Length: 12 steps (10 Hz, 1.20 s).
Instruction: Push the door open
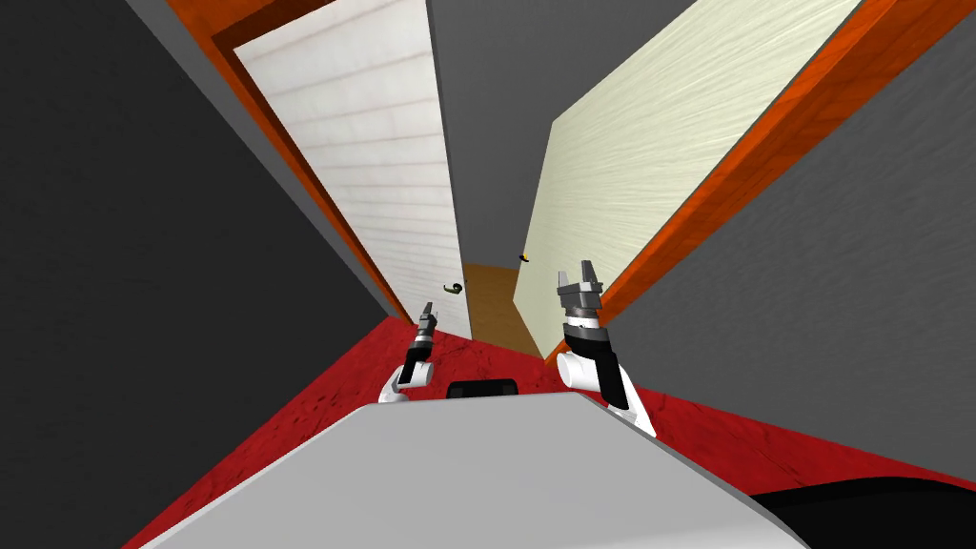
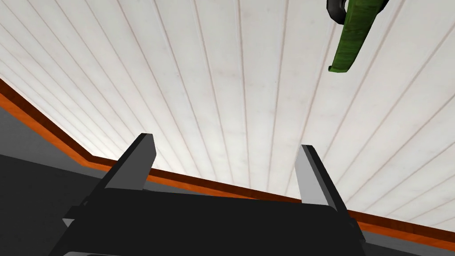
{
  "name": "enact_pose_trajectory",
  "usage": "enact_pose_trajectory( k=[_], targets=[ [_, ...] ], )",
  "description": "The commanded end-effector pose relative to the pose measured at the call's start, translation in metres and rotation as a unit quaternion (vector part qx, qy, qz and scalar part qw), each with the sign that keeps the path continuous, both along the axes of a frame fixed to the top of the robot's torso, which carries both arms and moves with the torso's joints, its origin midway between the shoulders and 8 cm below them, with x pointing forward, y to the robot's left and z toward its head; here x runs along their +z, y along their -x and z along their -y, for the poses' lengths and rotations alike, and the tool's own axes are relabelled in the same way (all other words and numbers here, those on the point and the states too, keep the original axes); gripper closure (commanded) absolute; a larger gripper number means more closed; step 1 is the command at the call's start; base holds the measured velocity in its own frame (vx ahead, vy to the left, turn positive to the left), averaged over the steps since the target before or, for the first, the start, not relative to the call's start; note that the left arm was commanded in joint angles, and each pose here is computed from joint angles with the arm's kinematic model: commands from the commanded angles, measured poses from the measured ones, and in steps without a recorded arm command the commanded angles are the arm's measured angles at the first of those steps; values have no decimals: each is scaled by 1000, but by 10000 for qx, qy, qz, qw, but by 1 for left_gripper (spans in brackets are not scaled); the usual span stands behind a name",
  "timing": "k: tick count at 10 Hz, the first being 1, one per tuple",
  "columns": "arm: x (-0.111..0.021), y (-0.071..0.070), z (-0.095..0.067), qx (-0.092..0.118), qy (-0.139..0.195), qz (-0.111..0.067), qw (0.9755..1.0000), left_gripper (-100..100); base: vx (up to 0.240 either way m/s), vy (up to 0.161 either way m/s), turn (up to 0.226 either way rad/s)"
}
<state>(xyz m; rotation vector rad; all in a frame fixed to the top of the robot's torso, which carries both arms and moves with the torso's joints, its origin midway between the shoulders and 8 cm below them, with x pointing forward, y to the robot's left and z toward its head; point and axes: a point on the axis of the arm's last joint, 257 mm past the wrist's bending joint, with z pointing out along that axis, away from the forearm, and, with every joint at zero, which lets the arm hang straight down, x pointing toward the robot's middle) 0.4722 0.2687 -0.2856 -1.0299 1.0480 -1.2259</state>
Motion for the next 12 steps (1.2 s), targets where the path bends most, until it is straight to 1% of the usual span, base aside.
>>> enact_pose_trajectory(
  k=[1, 7, 12],
  targets=[
    [-12, -1, 5, -22, 17, -103, 9999, -100, 48, 142, -165],
    [-48, -6, 22, -110, 84, -455, 9989, -100, 26, 122, -153],
    [-73, -6, 38, -188, 148, -701, 9972, -100, 21, 108, -124]
  ],
)
